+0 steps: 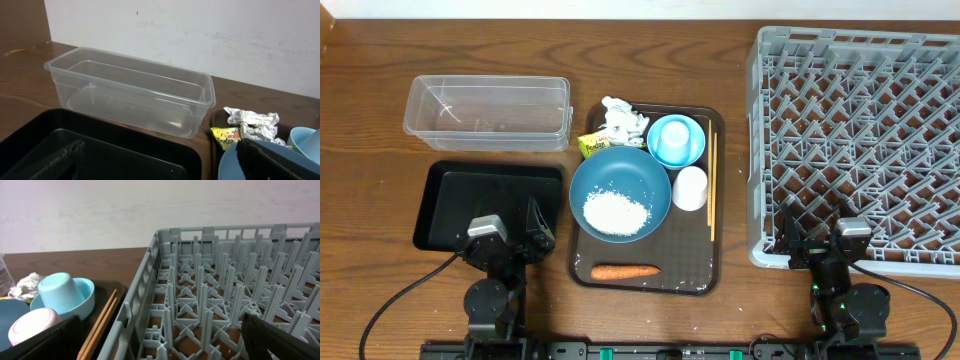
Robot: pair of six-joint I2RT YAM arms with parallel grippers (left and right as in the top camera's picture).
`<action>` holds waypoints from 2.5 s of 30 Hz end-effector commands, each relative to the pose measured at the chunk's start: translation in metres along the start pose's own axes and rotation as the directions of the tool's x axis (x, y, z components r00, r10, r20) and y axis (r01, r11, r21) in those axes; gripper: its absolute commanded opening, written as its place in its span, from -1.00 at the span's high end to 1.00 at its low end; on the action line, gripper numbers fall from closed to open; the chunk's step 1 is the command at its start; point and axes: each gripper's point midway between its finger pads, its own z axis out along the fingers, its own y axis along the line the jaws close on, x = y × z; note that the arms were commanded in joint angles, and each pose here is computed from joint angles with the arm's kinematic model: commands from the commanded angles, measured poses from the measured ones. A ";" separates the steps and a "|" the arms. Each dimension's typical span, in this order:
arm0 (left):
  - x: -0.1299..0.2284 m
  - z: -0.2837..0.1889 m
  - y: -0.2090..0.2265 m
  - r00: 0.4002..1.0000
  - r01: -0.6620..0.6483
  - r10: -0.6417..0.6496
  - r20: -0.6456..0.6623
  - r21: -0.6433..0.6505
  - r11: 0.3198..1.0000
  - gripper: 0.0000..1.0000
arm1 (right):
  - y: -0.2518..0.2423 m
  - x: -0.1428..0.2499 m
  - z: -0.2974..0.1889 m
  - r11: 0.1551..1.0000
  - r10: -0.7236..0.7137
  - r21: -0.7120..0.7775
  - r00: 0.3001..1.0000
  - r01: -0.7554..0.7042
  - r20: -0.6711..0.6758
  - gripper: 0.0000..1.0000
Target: Sort waste into correct bins and load items into the dishwasher rack
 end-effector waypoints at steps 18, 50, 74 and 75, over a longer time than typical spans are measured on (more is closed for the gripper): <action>0.018 0.002 0.002 0.999 -0.017 0.016 -0.045 -0.005 1.000 -0.94 | -0.007 0.000 0.000 0.999 -0.012 0.029 1.000 0.012 0.001 -0.98; -0.026 -0.024 -0.088 0.883 0.462 -0.439 -0.166 0.474 0.750 -0.94 | -0.006 0.000 0.000 1.000 -0.012 0.029 1.000 0.012 0.001 -0.98; -0.035 0.000 -0.117 0.677 0.291 -0.038 -0.735 0.220 0.931 -0.94 | -0.006 0.000 0.000 1.000 -0.012 0.029 1.000 0.012 0.001 -0.99; -0.033 0.002 -0.119 0.663 0.273 -0.023 -0.748 0.214 0.938 -0.94 | -0.007 0.001 0.000 1.000 -0.011 0.029 1.000 0.011 0.000 -0.98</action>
